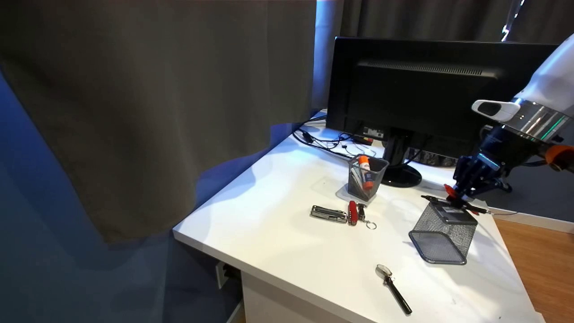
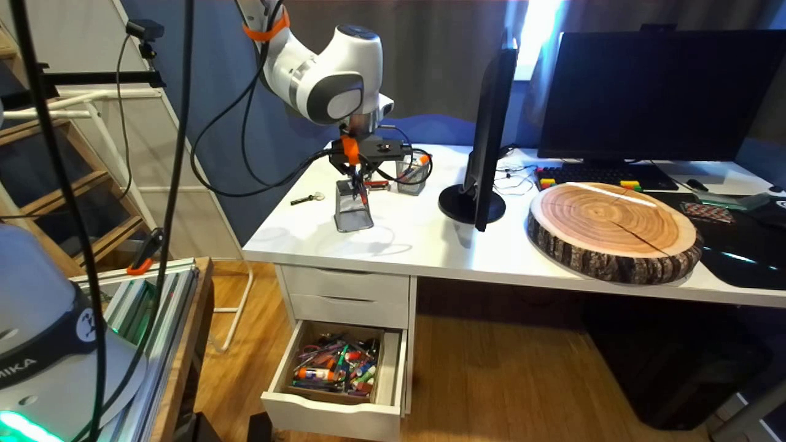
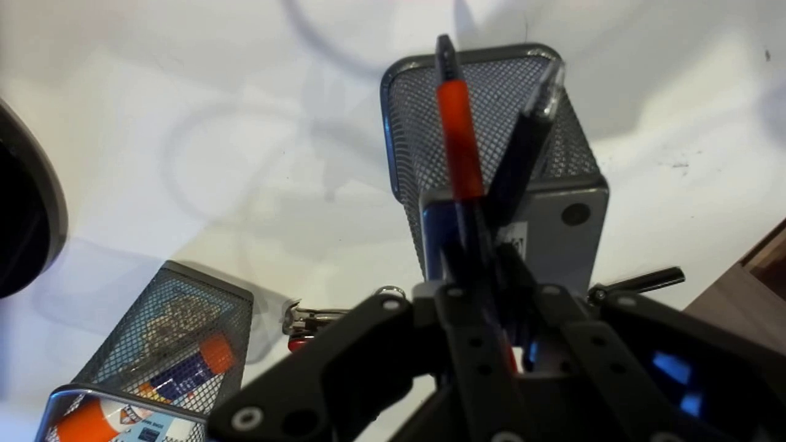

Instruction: Remove the pens from the top of the pen holder, then set the pen holder upright

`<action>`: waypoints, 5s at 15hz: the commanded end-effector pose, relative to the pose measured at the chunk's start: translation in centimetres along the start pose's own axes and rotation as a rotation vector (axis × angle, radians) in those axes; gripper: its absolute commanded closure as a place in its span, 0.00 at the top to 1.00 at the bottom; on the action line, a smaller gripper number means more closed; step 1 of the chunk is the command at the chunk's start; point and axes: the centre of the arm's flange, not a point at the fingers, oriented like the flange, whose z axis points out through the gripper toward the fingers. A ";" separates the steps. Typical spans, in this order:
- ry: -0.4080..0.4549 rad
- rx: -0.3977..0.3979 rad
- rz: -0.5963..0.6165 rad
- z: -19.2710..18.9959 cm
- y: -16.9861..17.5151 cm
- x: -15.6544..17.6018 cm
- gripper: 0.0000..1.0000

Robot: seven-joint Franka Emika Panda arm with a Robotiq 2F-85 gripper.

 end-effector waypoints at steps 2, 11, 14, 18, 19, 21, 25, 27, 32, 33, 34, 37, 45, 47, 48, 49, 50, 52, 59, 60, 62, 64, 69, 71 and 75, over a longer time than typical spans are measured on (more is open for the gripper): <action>-0.010 -0.055 -0.021 -2.8 1.6 0.0 0.04; -0.119 -0.189 0.121 -2.8 7.8 -3.8 0.04; -0.152 -0.185 0.161 -1.0 8.9 -4.8 0.04; -0.166 -0.121 0.228 2.0 9.3 -4.7 0.04; -0.170 -0.107 0.239 2.8 9.3 -4.6 0.04; -0.177 -0.086 0.258 4.0 9.9 -4.7 0.04; -0.195 -0.073 0.311 6.0 11.2 -4.8 0.04; -0.202 -0.067 0.324 6.8 11.7 -5.0 0.04; -0.207 -0.092 0.370 7.2 12.3 -5.0 0.40; -0.206 -0.103 0.382 6.7 12.2 -4.8 0.44; -0.205 -0.117 0.397 6.0 12.1 -4.6 0.49; -0.206 -0.145 0.448 4.3 11.6 -4.0 0.69; -0.305 -0.157 0.859 -1.1 10.2 -0.8 1.00; -0.376 -0.102 0.927 -1.7 9.3 0.2 1.00; -0.410 -0.063 0.955 -1.9 8.8 0.7 1.00; -0.429 -0.017 0.972 -2.0 8.1 1.2 1.00; -0.400 -0.079 0.915 -1.2 8.8 -0.1 1.00; -0.422 -0.040 0.934 -1.5 7.8 0.8 1.00; -0.418 -0.002 1.051 -1.1 8.2 1.3 1.00; -0.421 0.021 1.079 -1.0 8.4 1.5 1.00; -0.427 0.056 1.151 -0.8 8.7 2.1 1.00; -0.424 0.113 1.189 -0.5 9.0 2.6 1.00; -0.478 0.195 1.245 1.8 10.2 4.0 1.00; -0.511 0.217 1.272 2.7 10.5 4.2 1.00; -0.550 0.258 1.318 4.1 10.9 4.8 1.00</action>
